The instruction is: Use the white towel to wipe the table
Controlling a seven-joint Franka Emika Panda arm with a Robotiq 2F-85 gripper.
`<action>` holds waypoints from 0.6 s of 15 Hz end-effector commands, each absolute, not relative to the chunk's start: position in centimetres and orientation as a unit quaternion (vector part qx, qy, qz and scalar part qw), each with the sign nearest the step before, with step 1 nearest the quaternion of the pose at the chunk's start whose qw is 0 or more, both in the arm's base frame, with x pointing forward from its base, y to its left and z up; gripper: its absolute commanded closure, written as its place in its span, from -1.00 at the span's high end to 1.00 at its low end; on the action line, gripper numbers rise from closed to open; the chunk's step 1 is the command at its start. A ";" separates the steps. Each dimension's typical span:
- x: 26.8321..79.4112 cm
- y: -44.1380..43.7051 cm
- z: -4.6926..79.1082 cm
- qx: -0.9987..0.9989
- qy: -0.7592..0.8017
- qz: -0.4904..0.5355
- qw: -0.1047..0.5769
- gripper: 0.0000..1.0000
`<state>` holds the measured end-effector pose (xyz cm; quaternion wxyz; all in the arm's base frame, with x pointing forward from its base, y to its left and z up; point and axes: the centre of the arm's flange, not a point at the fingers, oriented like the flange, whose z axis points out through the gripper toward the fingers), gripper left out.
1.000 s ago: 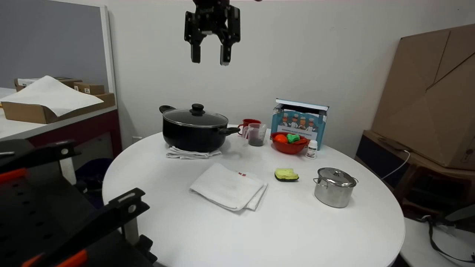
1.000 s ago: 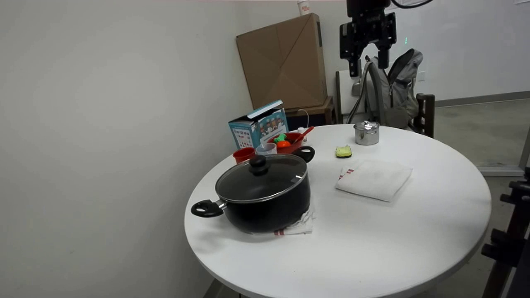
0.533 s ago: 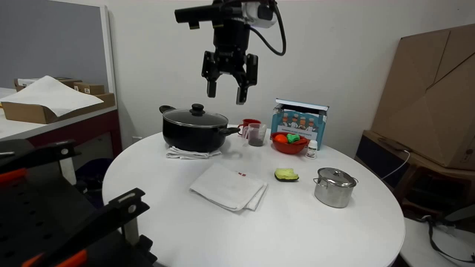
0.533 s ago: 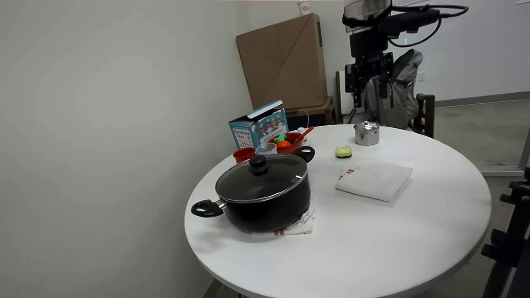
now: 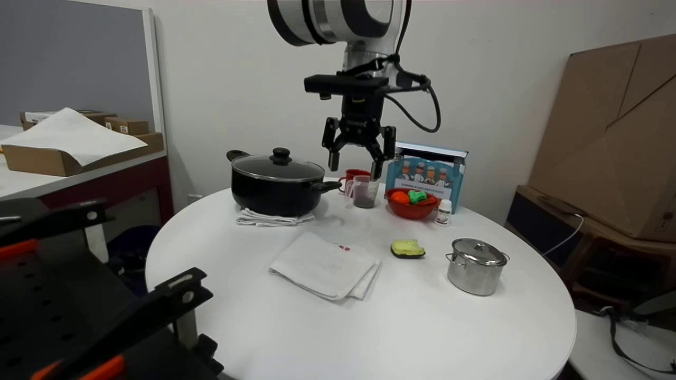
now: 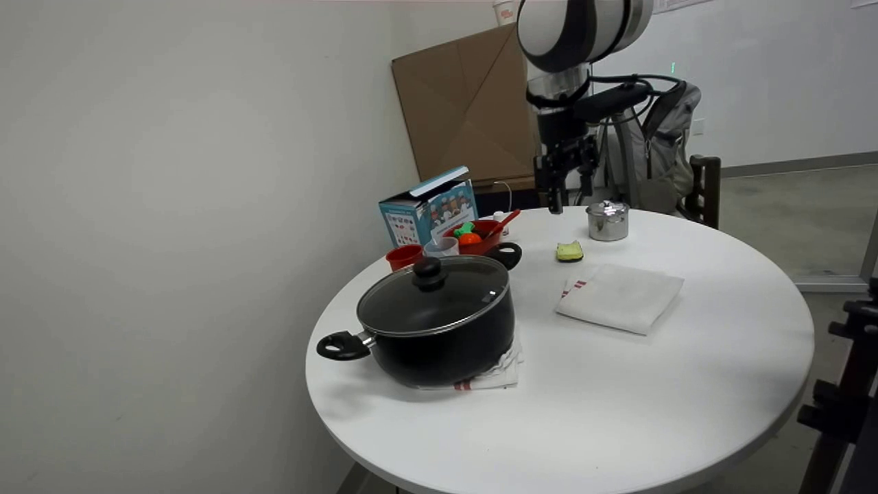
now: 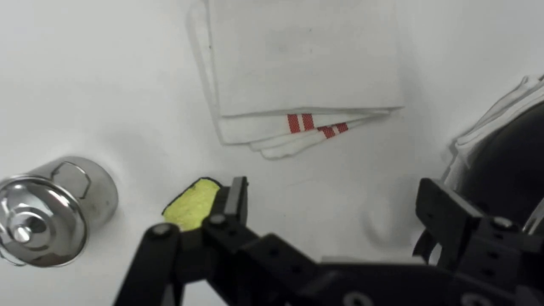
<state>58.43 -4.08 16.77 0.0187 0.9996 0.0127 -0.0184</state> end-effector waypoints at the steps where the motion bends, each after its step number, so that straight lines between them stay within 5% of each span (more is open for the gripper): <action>1: 63.8 -2.6 12.3 0.998 0.054 -0.036 0.012 1.00; 9: 60.9 1.8 7.6 0.989 0.124 -0.076 0.008 1.00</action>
